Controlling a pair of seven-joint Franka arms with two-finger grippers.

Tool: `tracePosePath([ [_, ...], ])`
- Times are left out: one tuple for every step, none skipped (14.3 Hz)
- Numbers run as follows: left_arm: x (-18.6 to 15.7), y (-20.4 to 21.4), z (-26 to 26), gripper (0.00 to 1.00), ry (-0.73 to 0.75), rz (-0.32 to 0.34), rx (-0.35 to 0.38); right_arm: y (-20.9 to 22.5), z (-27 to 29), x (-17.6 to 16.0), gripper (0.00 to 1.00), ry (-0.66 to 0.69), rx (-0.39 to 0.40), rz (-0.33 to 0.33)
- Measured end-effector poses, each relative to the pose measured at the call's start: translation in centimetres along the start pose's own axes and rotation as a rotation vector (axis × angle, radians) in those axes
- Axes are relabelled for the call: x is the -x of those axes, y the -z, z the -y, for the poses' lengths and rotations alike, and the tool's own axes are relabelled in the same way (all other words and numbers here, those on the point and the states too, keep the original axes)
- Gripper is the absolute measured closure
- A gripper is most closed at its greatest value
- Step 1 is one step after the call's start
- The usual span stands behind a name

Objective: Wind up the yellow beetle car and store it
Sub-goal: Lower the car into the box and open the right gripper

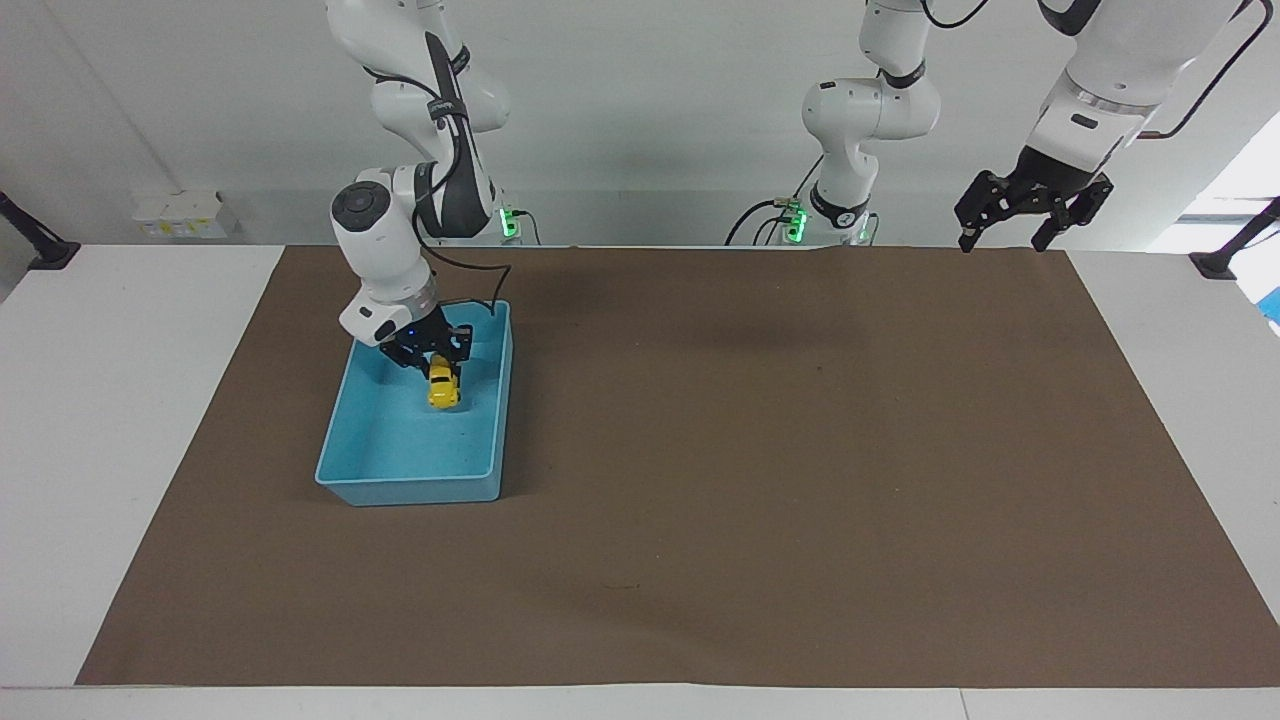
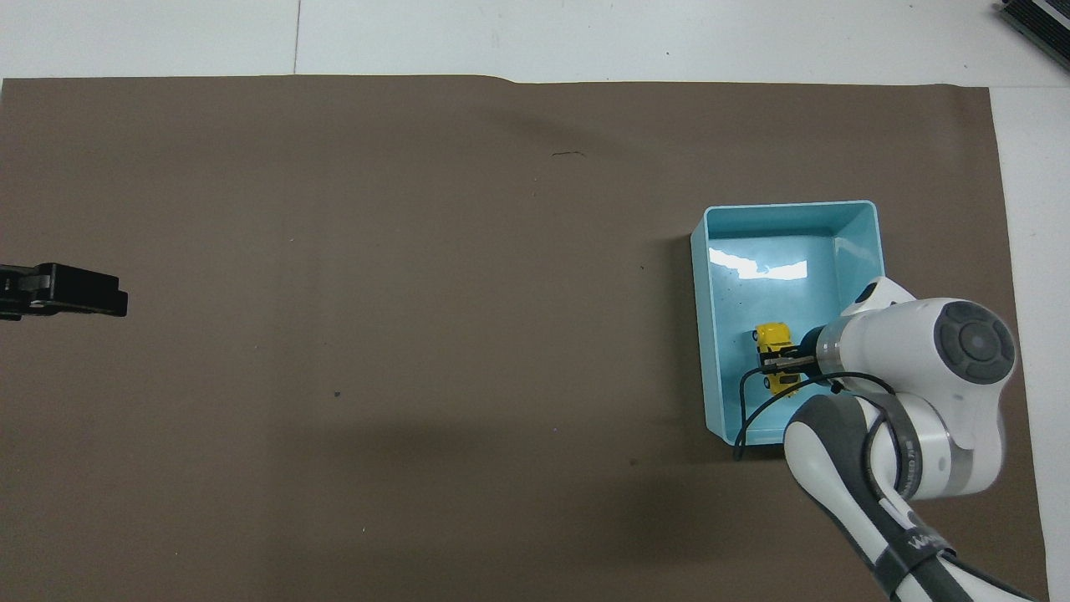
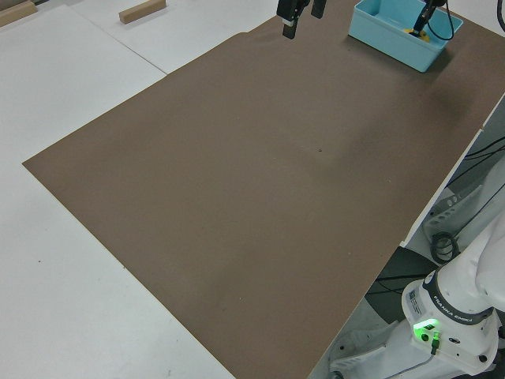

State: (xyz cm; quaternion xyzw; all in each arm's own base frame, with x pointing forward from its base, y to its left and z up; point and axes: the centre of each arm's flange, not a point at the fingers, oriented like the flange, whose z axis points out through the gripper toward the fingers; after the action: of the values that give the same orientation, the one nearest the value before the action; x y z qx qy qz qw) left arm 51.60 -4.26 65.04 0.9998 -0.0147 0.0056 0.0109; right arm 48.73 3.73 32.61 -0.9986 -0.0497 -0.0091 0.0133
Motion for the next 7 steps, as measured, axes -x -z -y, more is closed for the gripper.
tracePosePath([
  [0.0, 0.0, 0.0, 0.00, 0.000, 0.000, 0.000, -0.7, 0.0, 0.5, 0.55, -0.001, 0.001, -0.003],
  [0.0, 0.0, 0.0, 0.00, 0.000, 0.000, 0.000, -1.3, -0.1, 1.0, 0.54, -0.002, 0.001, -0.002],
  [0.0, 0.0, 0.0, 0.00, 0.000, 0.000, 0.000, -1.6, -0.1, 1.2, 0.50, -0.003, 0.001, 0.000],
  [0.0, 0.0, 0.0, 0.00, 0.000, 0.000, 0.000, -1.7, -0.1, 1.3, 0.50, -0.003, 0.001, 0.001],
  [0.0, 0.0, 0.0, 0.00, 0.000, 0.000, 0.000, -1.7, -0.1, 1.3, 0.44, -0.003, 0.001, 0.000],
  [0.0, 0.0, 0.0, 0.00, 0.000, 0.000, 0.000, -1.5, -0.1, 1.2, 0.35, -0.003, 0.001, -0.003],
  [0.0, 0.0, 0.0, 0.00, 0.000, 0.000, 0.000, -1.1, -0.1, 0.9, 0.26, -0.003, 0.002, -0.013],
])
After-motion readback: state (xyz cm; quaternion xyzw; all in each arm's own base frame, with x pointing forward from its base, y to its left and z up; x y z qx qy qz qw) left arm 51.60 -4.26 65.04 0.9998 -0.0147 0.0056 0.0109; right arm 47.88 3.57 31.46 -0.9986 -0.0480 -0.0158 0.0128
